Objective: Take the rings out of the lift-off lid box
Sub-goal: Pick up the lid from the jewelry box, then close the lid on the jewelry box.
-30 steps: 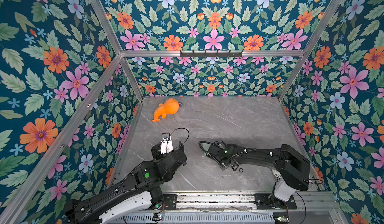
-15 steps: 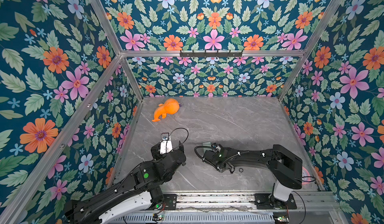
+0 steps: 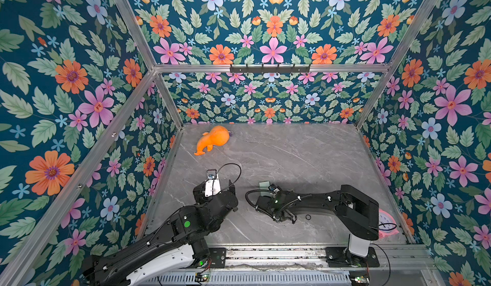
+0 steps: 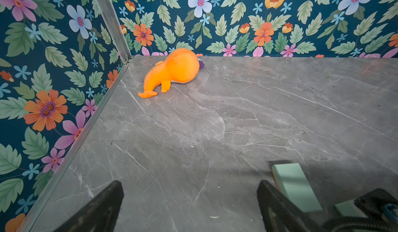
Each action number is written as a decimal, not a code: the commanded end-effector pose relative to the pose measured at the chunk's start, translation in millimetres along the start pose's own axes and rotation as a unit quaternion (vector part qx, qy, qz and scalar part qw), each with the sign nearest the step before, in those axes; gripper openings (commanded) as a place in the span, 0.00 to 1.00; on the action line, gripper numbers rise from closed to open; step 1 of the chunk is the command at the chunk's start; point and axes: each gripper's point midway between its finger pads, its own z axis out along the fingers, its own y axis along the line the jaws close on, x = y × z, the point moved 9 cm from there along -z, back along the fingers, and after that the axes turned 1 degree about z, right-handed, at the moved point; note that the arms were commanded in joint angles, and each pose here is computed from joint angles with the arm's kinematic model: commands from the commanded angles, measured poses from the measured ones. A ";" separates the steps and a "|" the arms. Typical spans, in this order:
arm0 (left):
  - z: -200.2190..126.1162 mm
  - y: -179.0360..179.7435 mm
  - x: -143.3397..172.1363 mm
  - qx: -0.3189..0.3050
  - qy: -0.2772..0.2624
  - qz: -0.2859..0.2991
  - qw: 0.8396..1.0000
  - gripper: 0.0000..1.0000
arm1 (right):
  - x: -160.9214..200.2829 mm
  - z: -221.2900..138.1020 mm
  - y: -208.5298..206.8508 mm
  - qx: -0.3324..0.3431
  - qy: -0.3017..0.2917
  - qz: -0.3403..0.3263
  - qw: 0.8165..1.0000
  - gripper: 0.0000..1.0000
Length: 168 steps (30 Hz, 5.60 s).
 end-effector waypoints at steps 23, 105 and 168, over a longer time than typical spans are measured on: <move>0.5 1.1 -0.1 -0.009 -0.002 0.000 1.000 1.00 | 0.8 -14.5 -14.6 0.003 -0.008 0.022 1.000 0.52; 1.8 -1.1 0.3 -0.012 0.001 0.005 1.000 1.00 | -4.3 9.2 -84.1 -0.284 0.032 0.127 0.950 0.48; 2.0 -1.7 0.2 -0.012 0.002 0.008 1.000 0.99 | -3.8 6.4 -85.1 -0.264 0.029 0.126 0.956 0.41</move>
